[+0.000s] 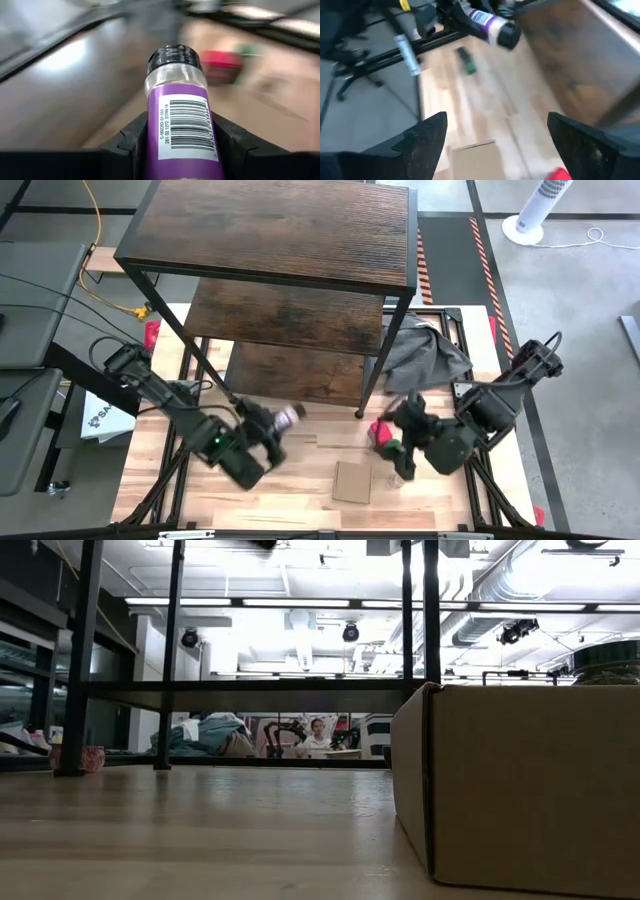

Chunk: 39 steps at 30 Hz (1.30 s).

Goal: Shelf spices
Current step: Put the black seasoning bottle on the shelf

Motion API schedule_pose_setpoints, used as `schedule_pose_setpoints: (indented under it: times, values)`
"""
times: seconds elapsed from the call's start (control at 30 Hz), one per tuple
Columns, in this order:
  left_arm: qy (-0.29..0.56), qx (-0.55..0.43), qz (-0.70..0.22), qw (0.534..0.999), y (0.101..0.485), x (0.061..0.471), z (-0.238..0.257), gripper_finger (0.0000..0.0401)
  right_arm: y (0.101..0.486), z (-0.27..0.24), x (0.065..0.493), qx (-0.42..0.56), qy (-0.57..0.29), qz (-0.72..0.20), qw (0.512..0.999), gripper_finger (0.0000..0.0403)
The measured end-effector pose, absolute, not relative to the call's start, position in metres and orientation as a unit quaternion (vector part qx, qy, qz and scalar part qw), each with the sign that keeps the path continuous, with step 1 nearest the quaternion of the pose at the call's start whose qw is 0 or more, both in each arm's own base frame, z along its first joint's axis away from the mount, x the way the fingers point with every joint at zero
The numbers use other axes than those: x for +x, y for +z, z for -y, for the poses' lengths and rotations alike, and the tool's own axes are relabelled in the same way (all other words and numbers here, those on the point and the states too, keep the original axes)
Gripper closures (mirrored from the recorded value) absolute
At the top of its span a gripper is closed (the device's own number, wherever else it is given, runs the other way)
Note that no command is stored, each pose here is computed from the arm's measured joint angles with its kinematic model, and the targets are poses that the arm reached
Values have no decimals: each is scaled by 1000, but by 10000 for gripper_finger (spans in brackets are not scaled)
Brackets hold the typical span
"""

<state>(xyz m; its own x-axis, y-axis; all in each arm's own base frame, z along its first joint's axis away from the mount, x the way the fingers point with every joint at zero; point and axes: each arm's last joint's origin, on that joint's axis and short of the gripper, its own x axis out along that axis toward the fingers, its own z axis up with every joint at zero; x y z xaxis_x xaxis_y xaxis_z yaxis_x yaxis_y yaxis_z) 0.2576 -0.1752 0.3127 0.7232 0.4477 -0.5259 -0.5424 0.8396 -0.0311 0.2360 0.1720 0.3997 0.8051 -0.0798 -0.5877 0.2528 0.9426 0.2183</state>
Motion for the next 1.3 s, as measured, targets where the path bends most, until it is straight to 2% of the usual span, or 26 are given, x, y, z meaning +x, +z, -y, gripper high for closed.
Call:
schedule_pose_setpoints:
  times: [0.1, 0.17, 0.3, 0.47, 0.7, 0.93, 1.1, 1.2, 1.3]
  values:
    - [174, -92, -230, 953, 331, 271, 190, 248, 394, -182, 245, 124, -73, -299, 943, 62]
    - [143, -83, -196, 967, 343, 279, 195, 248, 388, -187, 254, 109, -67, -295, 947, 62]
    - [145, -75, -156, 974, 362, 288, 189, 248, 381, -196, 268, 83, -55, -280, 955, 62]
    - [130, -78, -161, 975, 366, 291, 185, 248, 383, -194, 271, 55, -103, -244, 963, 62]
    - [61, -108, -147, 981, 360, 308, 199, 248, 391, -192, 285, 58, -69, -212, 973, 62]
    - [78, -106, -128, 983, 358, 316, 199, 248, 394, -191, 290, 78, -14, -214, 974, 62]
    - [73, -95, -126, 985, 361, 317, 198, 248, 395, -191, 290, 85, -28, -208, 974, 62]
    - [81, -96, -121, 985, 362, 318, 196, 248, 393, -190, 294, 86, -36, -205, 974, 81]
    - [79, -92, -115, 986, 364, 319, 195, 248, 389, -191, 298, 77, -44, -209, 974, 131]
